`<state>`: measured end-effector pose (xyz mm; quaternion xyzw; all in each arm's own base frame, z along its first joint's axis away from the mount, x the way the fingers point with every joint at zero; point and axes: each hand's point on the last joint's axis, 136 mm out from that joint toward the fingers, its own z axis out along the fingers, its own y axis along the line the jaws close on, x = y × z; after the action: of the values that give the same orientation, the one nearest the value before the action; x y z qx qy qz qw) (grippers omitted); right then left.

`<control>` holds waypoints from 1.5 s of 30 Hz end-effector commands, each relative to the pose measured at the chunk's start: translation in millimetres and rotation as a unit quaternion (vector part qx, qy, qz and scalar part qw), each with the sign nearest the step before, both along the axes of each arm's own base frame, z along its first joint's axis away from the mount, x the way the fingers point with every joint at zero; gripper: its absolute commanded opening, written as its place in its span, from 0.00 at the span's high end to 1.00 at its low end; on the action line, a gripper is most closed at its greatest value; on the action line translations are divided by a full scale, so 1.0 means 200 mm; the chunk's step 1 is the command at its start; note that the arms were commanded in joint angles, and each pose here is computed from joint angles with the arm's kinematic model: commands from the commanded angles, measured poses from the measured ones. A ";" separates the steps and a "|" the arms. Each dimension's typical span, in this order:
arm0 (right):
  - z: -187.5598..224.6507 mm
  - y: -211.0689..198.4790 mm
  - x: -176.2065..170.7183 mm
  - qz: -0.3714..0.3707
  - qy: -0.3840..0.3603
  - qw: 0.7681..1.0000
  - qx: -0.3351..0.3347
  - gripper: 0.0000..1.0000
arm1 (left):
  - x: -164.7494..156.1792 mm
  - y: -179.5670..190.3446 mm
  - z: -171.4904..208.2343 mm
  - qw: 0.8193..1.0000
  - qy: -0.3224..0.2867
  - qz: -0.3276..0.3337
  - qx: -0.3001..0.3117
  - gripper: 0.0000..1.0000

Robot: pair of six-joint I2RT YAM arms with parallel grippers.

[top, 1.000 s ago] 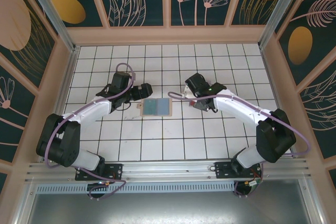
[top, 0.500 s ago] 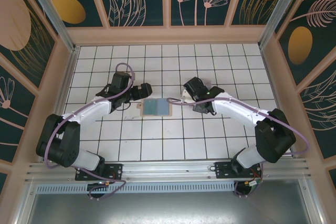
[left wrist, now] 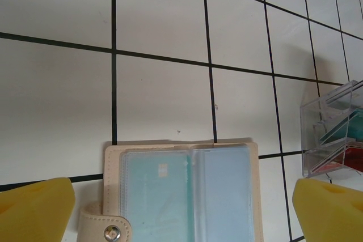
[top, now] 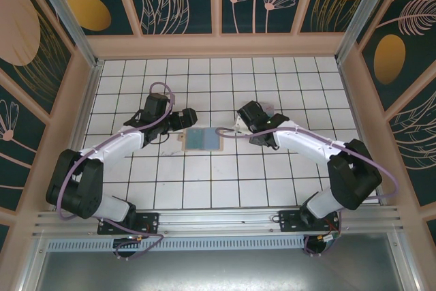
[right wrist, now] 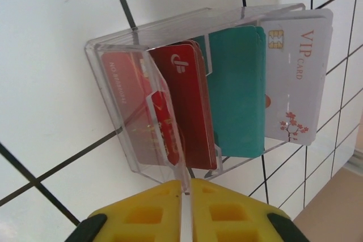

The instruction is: Take the credit cards out of the card holder

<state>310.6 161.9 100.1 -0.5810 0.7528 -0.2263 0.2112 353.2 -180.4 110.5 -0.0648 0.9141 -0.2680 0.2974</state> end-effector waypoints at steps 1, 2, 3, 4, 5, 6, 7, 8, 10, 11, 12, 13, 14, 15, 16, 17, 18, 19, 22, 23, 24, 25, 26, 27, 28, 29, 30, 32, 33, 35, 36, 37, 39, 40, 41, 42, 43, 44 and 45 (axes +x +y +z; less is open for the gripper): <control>-0.01 -0.03 0.06 -0.015 -0.026 0.999 -0.015 0.78 | -0.01 0.02 0.02 1.000 -0.009 0.001 0.003 0.01; 0.00 -0.04 0.08 -0.023 -0.032 0.999 -0.017 0.78 | -0.01 0.02 0.02 1.000 -0.009 0.001 0.002 0.01; 0.00 -0.05 0.08 -0.026 -0.032 0.999 -0.017 0.78 | -0.01 0.02 0.02 1.000 -0.010 0.001 0.002 0.01; 0.00 -0.05 0.10 -0.030 -0.037 0.999 -0.014 0.77 | -0.01 0.02 0.03 1.000 -0.011 0.002 0.002 0.01; 0.02 -0.05 0.12 -0.038 -0.047 0.998 -0.012 0.77 | -0.01 0.02 0.03 1.000 -0.011 0.002 0.002 0.02; 0.03 -0.06 0.13 -0.046 -0.053 0.997 -0.010 0.76 | -0.01 0.02 0.03 1.000 -0.011 0.002 0.002 0.02; 0.03 -0.06 0.14 -0.052 -0.054 0.997 -0.007 0.76 | -0.01 0.02 0.03 1.000 -0.010 0.002 0.002 0.02; 0.04 -0.05 0.15 -0.055 -0.056 0.997 -0.001 0.76 | -0.02 0.03 0.02 1.000 -0.010 0.003 0.002 0.01; 0.08 -0.02 0.17 -0.070 -0.061 0.995 0.029 0.76 | -0.02 0.03 0.03 1.000 -0.010 0.003 0.002 0.02; 0.11 0.00 0.17 -0.079 -0.060 0.994 0.050 0.76 | -0.02 0.03 0.02 1.000 -0.010 0.004 0.003 0.01; 0.14 0.03 0.19 -0.093 -0.060 0.991 0.076 0.76 | -0.02 0.03 0.02 1.000 -0.009 0.005 0.003 0.02; 0.16 0.07 0.19 -0.106 -0.052 0.987 0.108 0.77 | -0.02 0.03 0.02 1.000 -0.008 0.006 0.003 0.02; 0.18 0.11 0.19 -0.117 -0.043 0.983 0.138 0.78 | -0.02 0.03 0.01 1.000 -0.005 0.005 0.003 0.01; 0.22 0.16 0.19 -0.131 -0.034 0.975 0.175 0.79 | -0.03 0.03 0.00 1.000 -0.003 0.005 0.004 0.02; 0.24 0.21 0.19 -0.147 -0.020 0.966 0.212 0.80 | -0.03 0.03 0.00 1.000 0.000 0.003 0.003 0.02; 0.26 0.25 0.19 -0.160 -0.009 0.957 0.242 0.80 | -0.03 0.03 0.00 1.000 0.000 0.002 0.003 0.01; 0.27 0.29 0.18 -0.176 0.004 0.945 0.274 0.82 | -0.03 0.03 -0.01 1.000 0.003 0.000 0.004 0.01; 0.29 0.34 0.17 -0.192 0.020 0.932 0.306 0.84 | -0.04 0.03 -0.02 1.000 0.007 -0.001 0.008 0.03; 0.30 0.43 0.16 -0.247 0.058 0.892 0.375 0.97 | -0.06 0.04 -0.06 1.000 0.019 -0.005 0.019 0.07; 0.29 0.46 0.16 -0.264 0.071 0.879 0.391 1.00 | -0.07 0.04 -0.07 1.000 0.023 -0.007 0.019 0.08; 0.27 0.49 0.15 -0.276 0.090 0.866 0.407 1.00 | -0.07 0.04 -0.08 0.999 0.027 -0.010 0.018 0.10; 0.26 0.52 0.15 -0.290 0.103 0.852 0.423 1.00 | -0.08 0.03 -0.09 0.999 0.031 -0.013 0.016 0.12; 0.24 0.56 0.13 -0.295 0.127 0.837 0.442 1.00 | -0.09 0.03 -0.09 0.999 0.034 -0.014 0.014 0.14; 0.22 0.60 0.11 -0.300 0.146 0.822 0.461 1.00 | -0.10 0.02 -0.10 0.999 0.038 -0.016 0.011 0.16; 0.20 0.63 0.10 -0.310 0.160 0.807 0.476 1.00 | -0.10 0.02 -0.11 0.999 0.042 -0.020 0.008 0.17; 0.18 0.65 0.09 -0.318 0.172 0.794 0.489 1.00 | -0.11 0.01 -0.12 0.999 0.046 -0.023 0.006 0.18; 0.15 0.68 0.08 -0.324 0.189 0.780 0.501 1.00 | -0.12 0.00 -0.13 0.998 0.051 -0.026 0.002 0.19; 0.08 0.70 0.06 -0.350 0.206 0.758 0.510 1.00 | -0.14 -0.01 -0.15 0.998 0.060 -0.033 -0.004 0.23; 0.04 0.70 0.05 -0.362 0.216 0.751 0.509 1.00 | -0.15 -0.02 -0.15 0.997 0.064 -0.037 -0.010 0.25; -0.04 0.70 0.04 -0.384 0.226 0.744 0.499 1.00 | -0.16 -0.03 -0.17 0.996 0.072 -0.042 -0.018 0.30; -0.08 0.71 0.04 -0.390 0.232 0.741 0.496 1.00 | -0.17 -0.04 -0.17 0.996 0.074 -0.044 -0.024 0.33; -0.11 0.71 0.03 -0.394 0.238 0.739 0.492 1.00 | -0.18 -0.05 -0.18 0.995 0.077 -0.049 -0.030 0.36; -0.17 0.72 0.02 -0.405 0.242 0.737 0.485 1.00 | -0.19 -0.07 -0.20 0.994 0.086 -0.052 -0.036 0.37; -0.19 0.72 0.02 -0.407 0.247 0.735 0.483 1.00 | -0.20 -0.08 -0.20 0.993 0.091 -0.057 -0.041 0.39; -0.21 0.72 0.01 -0.409 0.248 0.735 0.480 1.00 | -0.20 -0.09 -0.21 0.993 0.095 -0.060 -0.045 0.41; -0.24 0.72 0.01 -0.415 0.248 0.736 0.474 1.00 | -0.21 -0.09 -0.23 0.992 0.100 -0.062 -0.046 0.41; -0.27 0.72 0.01 -0.422 0.246 0.736 0.469 1.00 | -0.21 -0.09 -0.24 0.992 0.105 -0.062 -0.044 0.42; -0.28 0.72 0.01 -0.425 0.247 0.736 0.466 1.00 | -0.22 -0.09 -0.25 0.991 0.107 -0.063 -0.043 0.42; -0.30 0.72 0.01 -0.427 0.248 0.736 0.464 1.00 | -0.22 -0.10 -0.26 0.991 0.110 -0.064 -0.041 0.42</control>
<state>314.1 299.4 46.7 -0.0787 0.9594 0.2266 0.1481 313.7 -194.1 64.4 -0.0503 0.9326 -0.3028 0.1900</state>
